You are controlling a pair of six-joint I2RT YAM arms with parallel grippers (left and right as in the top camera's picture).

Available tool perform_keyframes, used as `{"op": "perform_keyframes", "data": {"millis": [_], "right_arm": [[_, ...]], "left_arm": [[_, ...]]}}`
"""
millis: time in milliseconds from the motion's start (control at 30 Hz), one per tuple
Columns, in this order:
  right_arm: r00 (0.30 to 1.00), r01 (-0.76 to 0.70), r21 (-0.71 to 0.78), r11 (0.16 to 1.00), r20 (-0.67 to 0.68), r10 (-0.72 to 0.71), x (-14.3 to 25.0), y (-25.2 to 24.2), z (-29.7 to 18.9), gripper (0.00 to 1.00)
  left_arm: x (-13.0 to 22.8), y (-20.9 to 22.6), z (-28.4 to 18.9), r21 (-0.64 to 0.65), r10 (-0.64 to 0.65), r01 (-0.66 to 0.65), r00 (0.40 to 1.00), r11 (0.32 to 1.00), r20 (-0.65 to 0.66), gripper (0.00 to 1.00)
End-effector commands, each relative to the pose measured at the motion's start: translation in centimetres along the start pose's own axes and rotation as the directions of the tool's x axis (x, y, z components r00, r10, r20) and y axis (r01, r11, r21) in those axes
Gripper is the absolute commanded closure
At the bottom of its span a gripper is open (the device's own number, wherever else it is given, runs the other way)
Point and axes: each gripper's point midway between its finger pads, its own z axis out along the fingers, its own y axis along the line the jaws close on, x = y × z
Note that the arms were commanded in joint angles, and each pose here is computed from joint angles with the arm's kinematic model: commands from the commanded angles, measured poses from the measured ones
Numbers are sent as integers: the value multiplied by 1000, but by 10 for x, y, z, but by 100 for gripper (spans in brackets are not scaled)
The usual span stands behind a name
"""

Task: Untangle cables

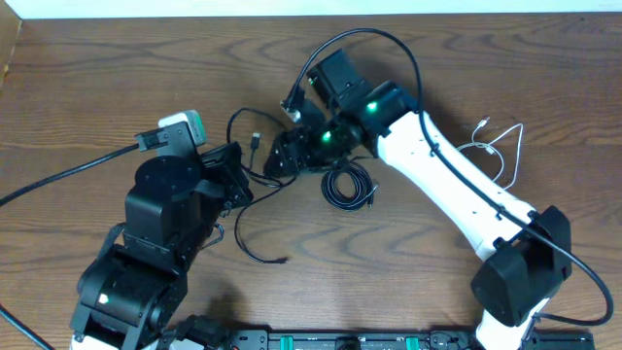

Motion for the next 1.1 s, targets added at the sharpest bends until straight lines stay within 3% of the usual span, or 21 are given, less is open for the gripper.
{"op": "perform_keyframes", "data": {"millis": [0,100,200,300,333,467,800,1067], "right_arm": [[990,-118,242,963,104,96,-5,-35,0,52],[981,-170,332,928,145,128,-5,-53,-5,83],[977,-190,372,909,165,137,-7,-64,-11,98],[973,-206,389,898,176,147,-9,-72,-17,99],[970,-222,406,887,188,157,-10,-80,-22,99],[961,-254,425,869,216,175,-15,-93,-31,99],[954,-283,415,864,218,208,-13,-94,-33,99],[959,-269,406,873,202,201,-11,-88,-28,99]], "left_arm": [[-6,-10,-12,57,-8,7,1000,998,21,92],[-7,-10,-17,64,14,-16,999,998,34,93],[-11,1,-19,5,35,-35,997,999,64,92],[-11,30,-21,-149,49,-37,995,988,81,92],[-11,55,-26,-283,66,-36,993,958,96,92],[-14,99,-45,-490,0,91,983,867,184,92],[-43,115,-67,-525,-50,220,947,822,318,92],[-67,109,-84,-484,-67,277,911,830,407,92]]}}
